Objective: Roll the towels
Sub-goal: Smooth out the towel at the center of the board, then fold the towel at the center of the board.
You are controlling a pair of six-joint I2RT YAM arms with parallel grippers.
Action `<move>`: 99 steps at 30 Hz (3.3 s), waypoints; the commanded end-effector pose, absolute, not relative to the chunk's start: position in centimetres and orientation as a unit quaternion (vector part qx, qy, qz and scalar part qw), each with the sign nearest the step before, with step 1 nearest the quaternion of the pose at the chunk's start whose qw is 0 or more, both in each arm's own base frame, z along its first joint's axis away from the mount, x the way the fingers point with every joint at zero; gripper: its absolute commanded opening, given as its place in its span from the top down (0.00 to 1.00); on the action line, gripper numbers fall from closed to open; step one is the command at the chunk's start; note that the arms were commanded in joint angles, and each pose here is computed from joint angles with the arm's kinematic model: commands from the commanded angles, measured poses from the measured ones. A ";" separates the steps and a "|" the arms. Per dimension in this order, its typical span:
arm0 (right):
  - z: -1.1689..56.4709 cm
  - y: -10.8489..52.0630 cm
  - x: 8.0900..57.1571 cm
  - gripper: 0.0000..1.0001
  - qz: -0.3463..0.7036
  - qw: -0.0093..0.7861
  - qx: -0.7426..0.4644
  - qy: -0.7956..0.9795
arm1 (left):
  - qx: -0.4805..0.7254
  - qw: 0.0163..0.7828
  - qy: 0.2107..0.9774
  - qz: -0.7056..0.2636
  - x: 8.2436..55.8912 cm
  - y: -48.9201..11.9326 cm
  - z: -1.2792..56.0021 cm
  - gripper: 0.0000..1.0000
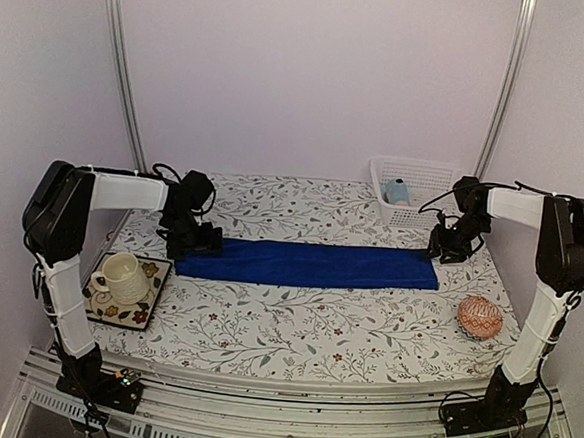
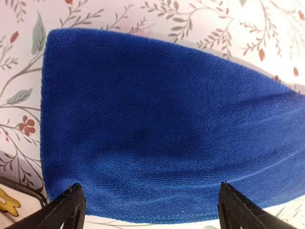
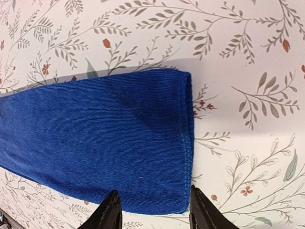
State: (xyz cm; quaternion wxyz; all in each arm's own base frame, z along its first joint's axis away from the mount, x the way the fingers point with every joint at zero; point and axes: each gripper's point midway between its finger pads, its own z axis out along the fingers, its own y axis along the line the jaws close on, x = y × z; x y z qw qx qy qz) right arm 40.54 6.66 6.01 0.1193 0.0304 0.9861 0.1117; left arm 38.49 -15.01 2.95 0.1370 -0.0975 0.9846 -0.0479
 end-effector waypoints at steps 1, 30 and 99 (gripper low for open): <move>5.1 5.4 40.3 0.50 0.102 0.108 0.043 0.988 | -0.088 0.154 0.983 -0.049 39.0 -15.4 4.4 0.03; 1.6 6.7 38.5 0.46 0.129 0.080 0.055 0.987 | -0.109 0.241 0.962 -0.071 39.8 -15.6 9.9 0.03; 8.3 -5.4 37.0 0.98 0.040 0.162 0.208 0.964 | -0.074 0.224 0.970 -0.056 38.7 -15.8 8.4 0.03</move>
